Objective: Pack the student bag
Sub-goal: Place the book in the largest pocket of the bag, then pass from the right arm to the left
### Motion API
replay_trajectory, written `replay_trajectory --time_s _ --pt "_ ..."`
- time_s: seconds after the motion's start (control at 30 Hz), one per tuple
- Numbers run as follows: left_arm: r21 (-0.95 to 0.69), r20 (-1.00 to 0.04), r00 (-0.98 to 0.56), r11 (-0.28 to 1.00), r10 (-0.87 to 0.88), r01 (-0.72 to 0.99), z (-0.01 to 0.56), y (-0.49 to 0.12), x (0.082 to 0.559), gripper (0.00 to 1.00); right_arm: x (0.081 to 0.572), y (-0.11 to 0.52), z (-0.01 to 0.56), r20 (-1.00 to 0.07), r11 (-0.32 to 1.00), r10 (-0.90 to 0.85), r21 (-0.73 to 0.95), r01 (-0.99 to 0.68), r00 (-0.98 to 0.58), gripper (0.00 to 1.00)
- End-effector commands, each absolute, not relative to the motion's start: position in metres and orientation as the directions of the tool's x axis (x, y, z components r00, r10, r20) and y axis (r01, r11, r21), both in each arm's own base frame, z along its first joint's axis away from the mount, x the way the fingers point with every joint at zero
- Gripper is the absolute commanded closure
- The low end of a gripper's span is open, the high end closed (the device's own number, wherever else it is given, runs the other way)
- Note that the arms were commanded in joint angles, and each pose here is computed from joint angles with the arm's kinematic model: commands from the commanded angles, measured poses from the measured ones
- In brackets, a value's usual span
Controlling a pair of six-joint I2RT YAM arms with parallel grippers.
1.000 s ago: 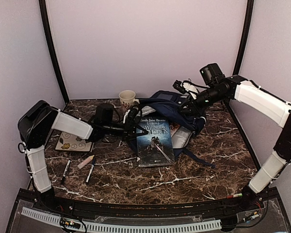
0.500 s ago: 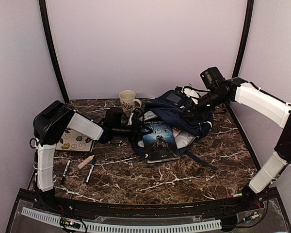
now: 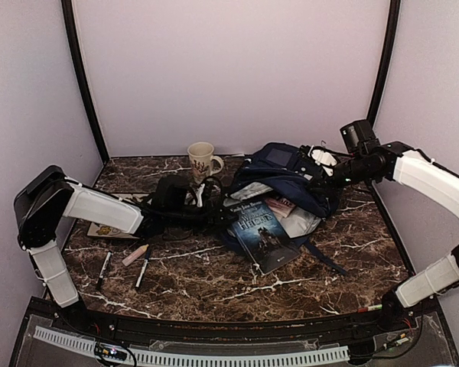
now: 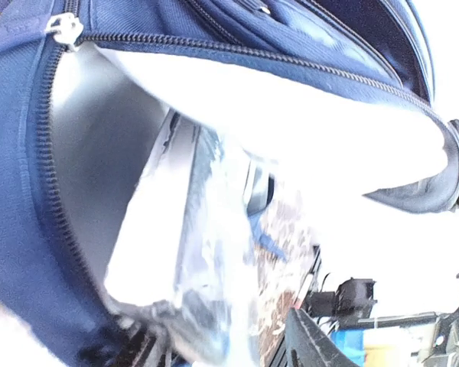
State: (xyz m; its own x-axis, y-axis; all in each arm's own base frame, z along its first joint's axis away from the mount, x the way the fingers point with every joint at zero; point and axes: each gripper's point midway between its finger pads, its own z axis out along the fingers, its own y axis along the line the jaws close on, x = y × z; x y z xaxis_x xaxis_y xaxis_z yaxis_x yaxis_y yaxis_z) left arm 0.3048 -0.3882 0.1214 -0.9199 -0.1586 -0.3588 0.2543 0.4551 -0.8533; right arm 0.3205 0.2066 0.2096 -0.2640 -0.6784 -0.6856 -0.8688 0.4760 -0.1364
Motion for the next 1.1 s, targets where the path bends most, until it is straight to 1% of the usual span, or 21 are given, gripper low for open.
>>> replay_trajectory --time_s 0.0,0.13,0.2,0.23,0.3,0.33,0.37,0.4,0.43,0.47,0.6,0.7,0.8,0.97,1.07 --pt "-0.740 -0.489 -0.871 0.552 -0.050 0.384 0.141 -0.380 0.290 0.47 0.330 0.170 0.228 -0.691 0.559 -0.677 -0.257 -0.788 -0.255 1.00" --pt "-0.557 -0.596 -0.794 0.653 0.116 0.513 0.141 -0.365 0.289 0.46 0.314 0.169 0.212 -0.692 0.530 -0.682 -0.243 -0.813 -0.238 1.00" --pt "-0.449 -0.671 -0.717 0.666 0.190 0.596 0.153 -0.361 0.294 0.46 0.306 0.171 0.204 -0.690 0.515 -0.680 -0.209 -0.832 -0.248 1.00" --pt "-0.386 -0.723 -0.655 0.657 0.221 0.647 0.164 -0.360 0.298 0.46 0.301 0.173 0.199 -0.689 0.499 -0.682 -0.192 -0.845 -0.246 1.00" --pt "-0.221 -0.847 -0.460 0.609 0.267 0.762 0.192 -0.365 0.305 0.43 0.291 0.176 0.193 -0.693 0.471 -0.681 -0.170 -0.866 -0.235 1.00" --pt "-0.114 -0.899 -0.330 0.574 0.287 0.811 0.206 -0.368 0.307 0.39 0.286 0.177 0.190 -0.696 0.455 -0.683 -0.165 -0.875 -0.224 1.00" --pt "-0.007 -0.931 -0.206 0.549 0.302 0.836 0.219 -0.372 0.309 0.30 0.282 0.177 0.188 -0.694 0.444 -0.686 -0.164 -0.881 -0.217 1.00" --pt "0.086 -0.943 -0.099 0.521 0.317 0.849 0.230 -0.375 0.310 0.25 0.280 0.177 0.187 -0.696 0.441 -0.685 -0.161 -0.883 -0.215 1.00" --pt "0.165 -0.942 -0.008 0.483 0.336 0.860 0.237 -0.381 0.312 0.22 0.278 0.176 0.186 -0.697 0.441 -0.684 -0.159 -0.883 -0.216 1.00" --pt "0.233 -0.930 0.068 0.437 0.361 0.869 0.243 -0.388 0.313 0.21 0.276 0.176 0.186 -0.697 0.439 -0.683 -0.156 -0.885 -0.216 1.00" --pt "0.354 -0.873 0.233 0.230 0.429 0.906 0.243 -0.425 0.315 0.20 0.272 0.177 0.188 -0.703 0.432 -0.679 -0.152 -0.889 -0.210 1.00" --pt "0.373 -0.850 0.298 0.095 0.434 0.923 0.236 -0.447 0.309 0.20 0.271 0.178 0.189 -0.709 0.429 -0.674 -0.148 -0.891 -0.206 1.00" --pt "0.410 -0.809 0.367 -0.006 0.459 0.912 0.223 -0.464 0.305 0.20 0.272 0.180 0.191 -0.715 0.425 -0.669 -0.145 -0.893 -0.203 1.00" --pt "0.453 -0.727 0.446 -0.123 0.522 0.883 0.188 -0.482 0.305 0.20 0.274 0.181 0.191 -0.713 0.418 -0.673 -0.148 -0.896 -0.197 1.00" --pt "0.462 -0.694 0.472 -0.167 0.543 0.871 0.169 -0.490 0.304 0.19 0.275 0.182 0.190 -0.711 0.416 -0.675 -0.146 -0.898 -0.197 1.00"
